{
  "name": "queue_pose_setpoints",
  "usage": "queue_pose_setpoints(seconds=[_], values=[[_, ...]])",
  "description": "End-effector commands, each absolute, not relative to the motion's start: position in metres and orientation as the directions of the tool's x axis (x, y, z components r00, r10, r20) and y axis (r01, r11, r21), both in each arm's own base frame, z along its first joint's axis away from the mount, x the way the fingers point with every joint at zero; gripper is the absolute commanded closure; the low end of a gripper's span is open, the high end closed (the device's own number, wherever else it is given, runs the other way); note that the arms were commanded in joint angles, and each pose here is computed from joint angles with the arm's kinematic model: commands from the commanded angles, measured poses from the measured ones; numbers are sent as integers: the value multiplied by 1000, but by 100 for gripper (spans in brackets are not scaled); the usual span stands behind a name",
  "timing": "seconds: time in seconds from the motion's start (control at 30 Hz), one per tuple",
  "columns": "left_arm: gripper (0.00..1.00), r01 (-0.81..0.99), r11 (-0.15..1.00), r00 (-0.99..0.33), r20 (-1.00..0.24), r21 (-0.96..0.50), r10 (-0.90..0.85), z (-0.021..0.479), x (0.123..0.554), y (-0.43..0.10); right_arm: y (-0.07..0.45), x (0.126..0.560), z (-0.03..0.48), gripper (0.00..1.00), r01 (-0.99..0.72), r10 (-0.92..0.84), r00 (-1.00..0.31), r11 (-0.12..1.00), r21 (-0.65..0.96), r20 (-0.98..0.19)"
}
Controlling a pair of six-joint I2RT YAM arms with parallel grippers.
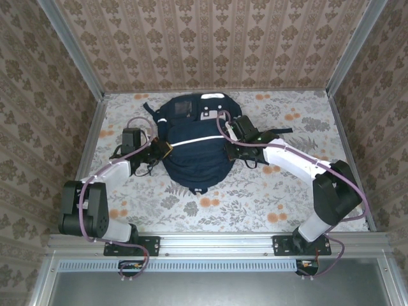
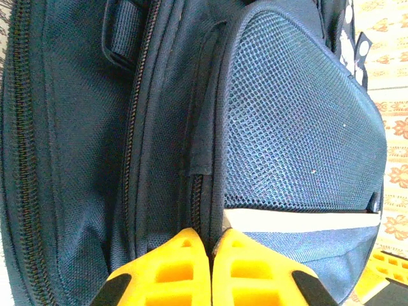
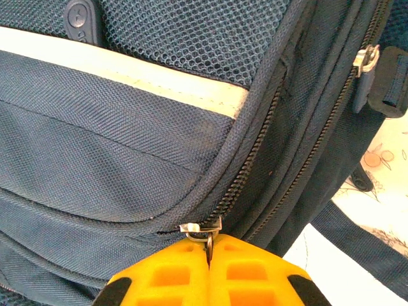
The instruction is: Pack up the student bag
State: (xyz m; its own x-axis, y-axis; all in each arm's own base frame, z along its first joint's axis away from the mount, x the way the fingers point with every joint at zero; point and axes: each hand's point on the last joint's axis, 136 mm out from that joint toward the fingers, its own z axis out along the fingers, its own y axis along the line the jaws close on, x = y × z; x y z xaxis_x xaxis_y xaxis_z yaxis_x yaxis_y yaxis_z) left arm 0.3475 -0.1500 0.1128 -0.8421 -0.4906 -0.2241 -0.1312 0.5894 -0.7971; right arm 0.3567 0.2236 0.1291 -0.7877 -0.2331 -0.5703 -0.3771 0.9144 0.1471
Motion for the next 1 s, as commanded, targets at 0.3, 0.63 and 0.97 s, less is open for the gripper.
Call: queue_pose_setpoints(seconds=[0.3,0.63,0.97], values=[[44,-226,656,-754,-297,-720,-586,130,347,-90,281,321,155,95,-577,-298,-715,762,293,-632],[38,-218,509,-769,-174,-833,-615,143,316,-119,333,324,170,96,-628,-308,-659,728,276,-686],[44,-202,451,-775,-140,-869,-617,150,318,-143,347,315,171,96,-652,-319,-655,697,298,-686]])
